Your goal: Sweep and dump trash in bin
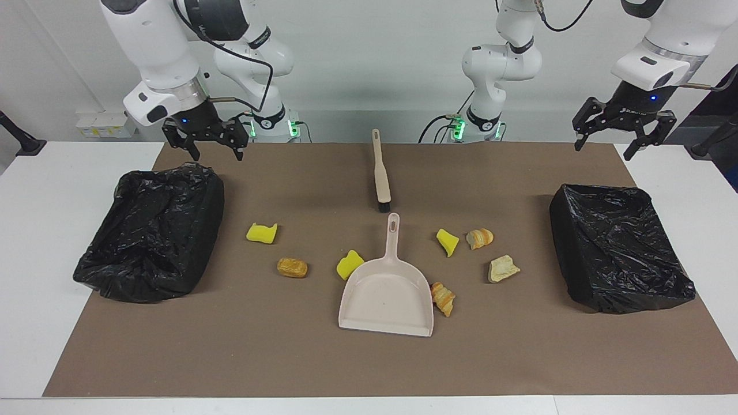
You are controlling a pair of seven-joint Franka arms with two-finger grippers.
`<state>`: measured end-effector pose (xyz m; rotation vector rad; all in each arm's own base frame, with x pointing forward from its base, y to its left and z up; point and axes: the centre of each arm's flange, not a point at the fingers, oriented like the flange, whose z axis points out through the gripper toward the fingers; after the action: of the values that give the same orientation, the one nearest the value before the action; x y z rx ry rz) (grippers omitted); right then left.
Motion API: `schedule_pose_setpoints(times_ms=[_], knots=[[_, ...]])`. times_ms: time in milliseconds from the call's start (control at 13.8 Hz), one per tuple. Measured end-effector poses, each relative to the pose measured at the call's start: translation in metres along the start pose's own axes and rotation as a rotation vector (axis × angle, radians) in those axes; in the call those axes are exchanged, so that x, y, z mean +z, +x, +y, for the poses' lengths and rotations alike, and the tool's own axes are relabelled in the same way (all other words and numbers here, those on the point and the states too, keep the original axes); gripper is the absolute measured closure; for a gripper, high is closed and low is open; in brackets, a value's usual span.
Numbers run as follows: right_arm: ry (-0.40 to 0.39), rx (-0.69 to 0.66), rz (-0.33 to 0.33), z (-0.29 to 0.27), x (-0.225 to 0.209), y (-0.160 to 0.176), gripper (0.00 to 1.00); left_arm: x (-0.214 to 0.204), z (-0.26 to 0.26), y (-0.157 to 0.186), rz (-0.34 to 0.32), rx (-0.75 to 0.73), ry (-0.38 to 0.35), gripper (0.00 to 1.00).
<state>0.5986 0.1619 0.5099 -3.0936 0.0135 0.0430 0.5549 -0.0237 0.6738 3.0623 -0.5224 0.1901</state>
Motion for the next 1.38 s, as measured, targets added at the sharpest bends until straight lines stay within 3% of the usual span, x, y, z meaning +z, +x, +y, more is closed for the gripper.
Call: schedule_pose_setpoints(times_ms=[509,872,1235,1381], knots=[[0.071,0.084,0.101,-0.144,0.075,0.002,0.0,0.0,0.0,0.0,0.0,0.0,0.0,0.0],[0.032,0.116,0.177,-0.242,0.119,0.007,0.0,0.0,0.0,0.0,0.0,0.0,0.0,0.0],[-0.029,0.075,0.176,-0.27,0.166,0.007,0.0,0.0,0.0,0.0,0.0,0.0,0.0,0.0],[-0.051,0.072,0.156,-0.27,0.169,0.003,0.05,0.0,0.0,0.0,0.0,0.0,0.0,0.0]])
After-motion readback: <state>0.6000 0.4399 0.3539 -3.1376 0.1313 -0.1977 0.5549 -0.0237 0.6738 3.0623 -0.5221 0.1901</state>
